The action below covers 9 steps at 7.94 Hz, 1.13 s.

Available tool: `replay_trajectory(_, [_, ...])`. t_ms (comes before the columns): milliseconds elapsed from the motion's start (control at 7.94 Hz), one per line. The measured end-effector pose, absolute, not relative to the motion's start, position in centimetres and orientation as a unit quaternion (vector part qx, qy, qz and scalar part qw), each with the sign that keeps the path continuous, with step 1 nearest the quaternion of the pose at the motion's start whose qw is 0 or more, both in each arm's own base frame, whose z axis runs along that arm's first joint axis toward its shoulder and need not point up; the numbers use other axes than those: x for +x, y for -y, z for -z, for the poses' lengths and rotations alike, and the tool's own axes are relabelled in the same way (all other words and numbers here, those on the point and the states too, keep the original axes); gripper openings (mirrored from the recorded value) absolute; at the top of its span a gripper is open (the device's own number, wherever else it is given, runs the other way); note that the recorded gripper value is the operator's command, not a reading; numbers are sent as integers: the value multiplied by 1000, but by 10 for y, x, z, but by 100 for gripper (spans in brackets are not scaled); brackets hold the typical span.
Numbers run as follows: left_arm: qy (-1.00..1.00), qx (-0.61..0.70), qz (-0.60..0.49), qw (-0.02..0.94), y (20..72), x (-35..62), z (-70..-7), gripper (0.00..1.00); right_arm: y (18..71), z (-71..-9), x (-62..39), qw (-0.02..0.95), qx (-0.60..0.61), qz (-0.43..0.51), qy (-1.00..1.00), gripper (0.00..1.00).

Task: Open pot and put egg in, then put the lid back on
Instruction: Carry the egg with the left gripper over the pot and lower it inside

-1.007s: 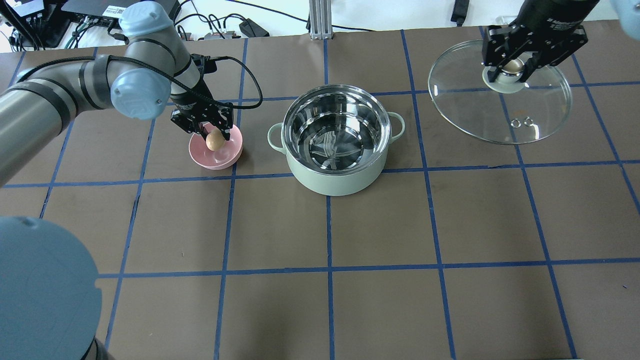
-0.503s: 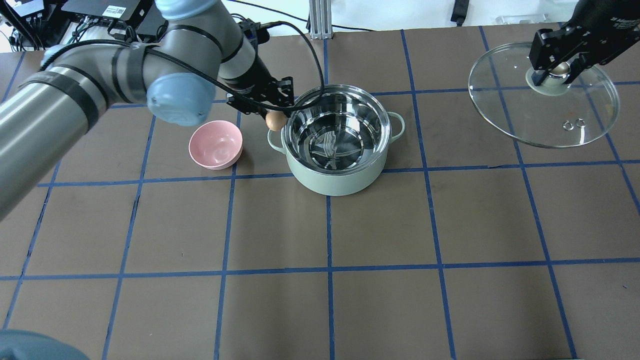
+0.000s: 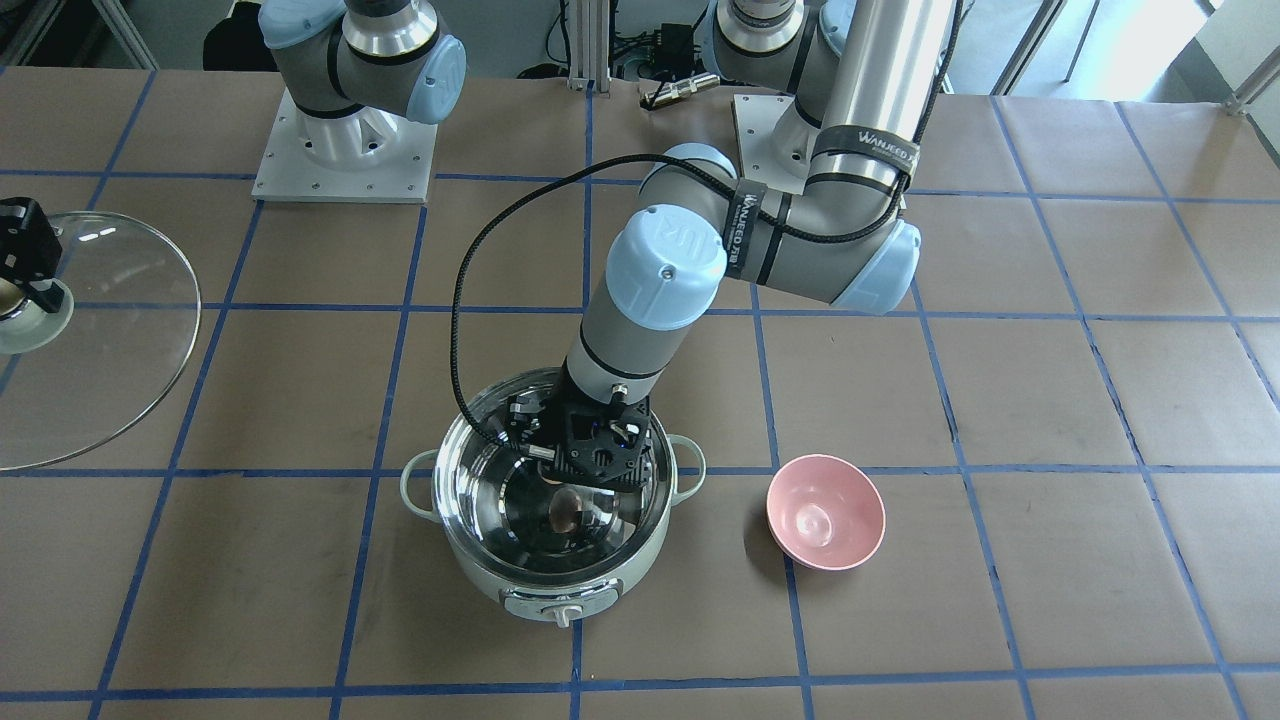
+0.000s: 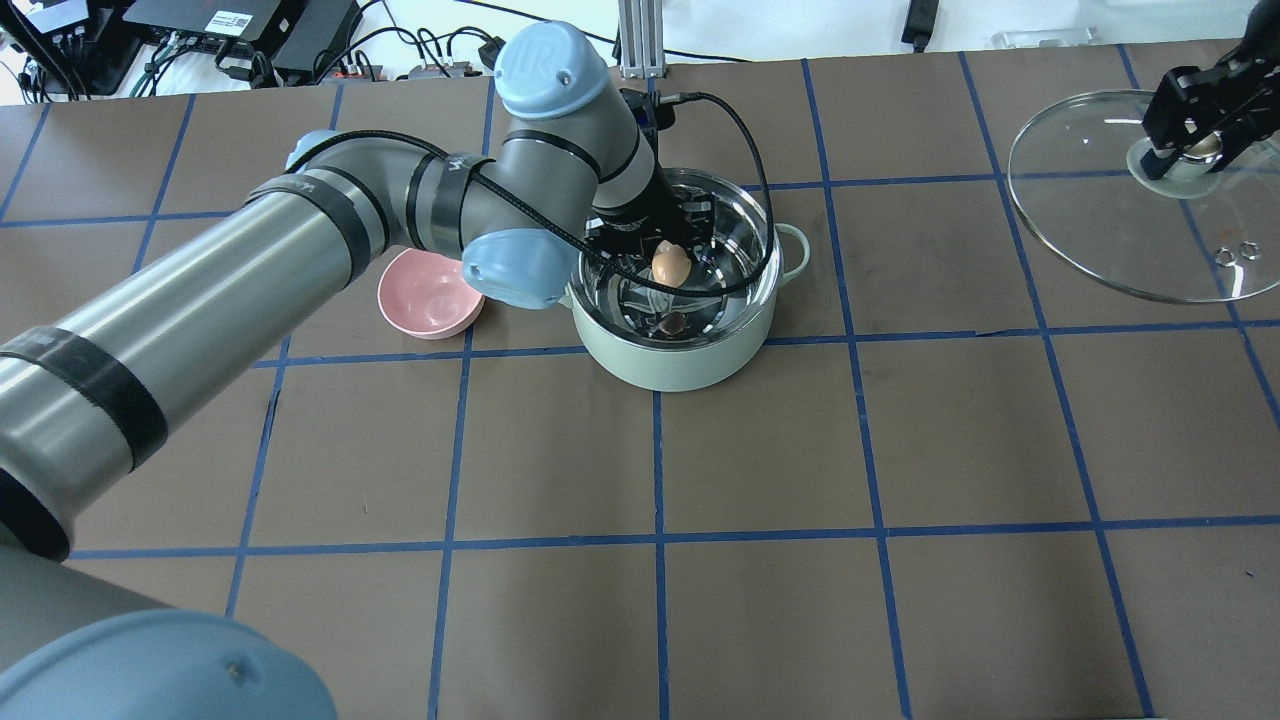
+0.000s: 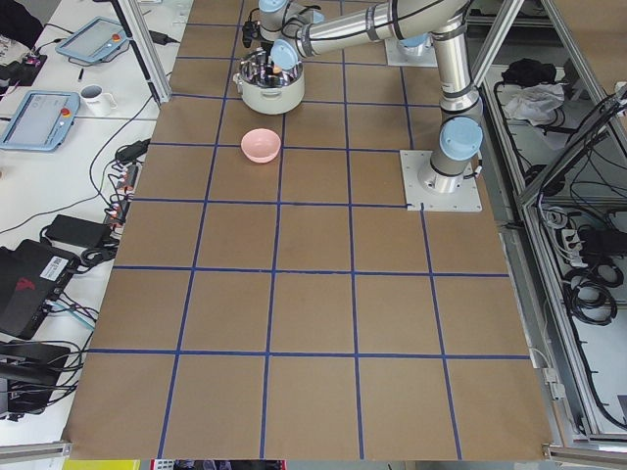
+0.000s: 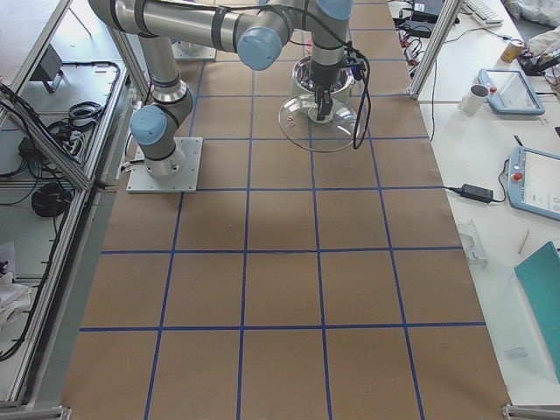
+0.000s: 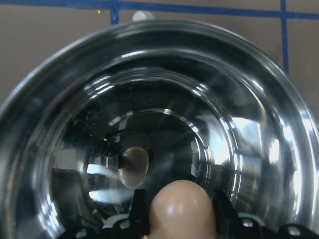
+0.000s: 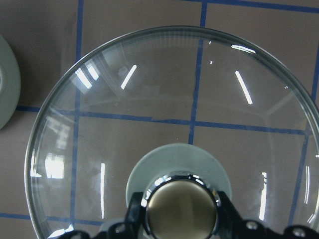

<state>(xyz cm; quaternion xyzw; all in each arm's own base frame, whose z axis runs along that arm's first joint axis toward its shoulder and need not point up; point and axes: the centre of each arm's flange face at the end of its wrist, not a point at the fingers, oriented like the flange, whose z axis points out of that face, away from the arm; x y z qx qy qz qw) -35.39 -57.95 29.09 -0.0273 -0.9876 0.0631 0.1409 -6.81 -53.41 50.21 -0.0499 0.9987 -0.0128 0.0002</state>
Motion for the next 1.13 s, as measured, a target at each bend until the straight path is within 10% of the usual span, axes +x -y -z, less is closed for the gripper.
replay_trajectory(378, [989, -49, -47, 133, 577, -379, -248, 10, 530, -499, -79, 2, -57, -2, -998, 0])
replay_trajectory(629, [990, -57, -49, 118, 581, -379, -229, 94, 529, -498, -79, 3, -57, -5, -998, 0])
replay_trajectory(1133, [990, -49, -63, 115, 579, -377, -250, 100, 528, -498, -79, 3, -53, -5, -999, 0])
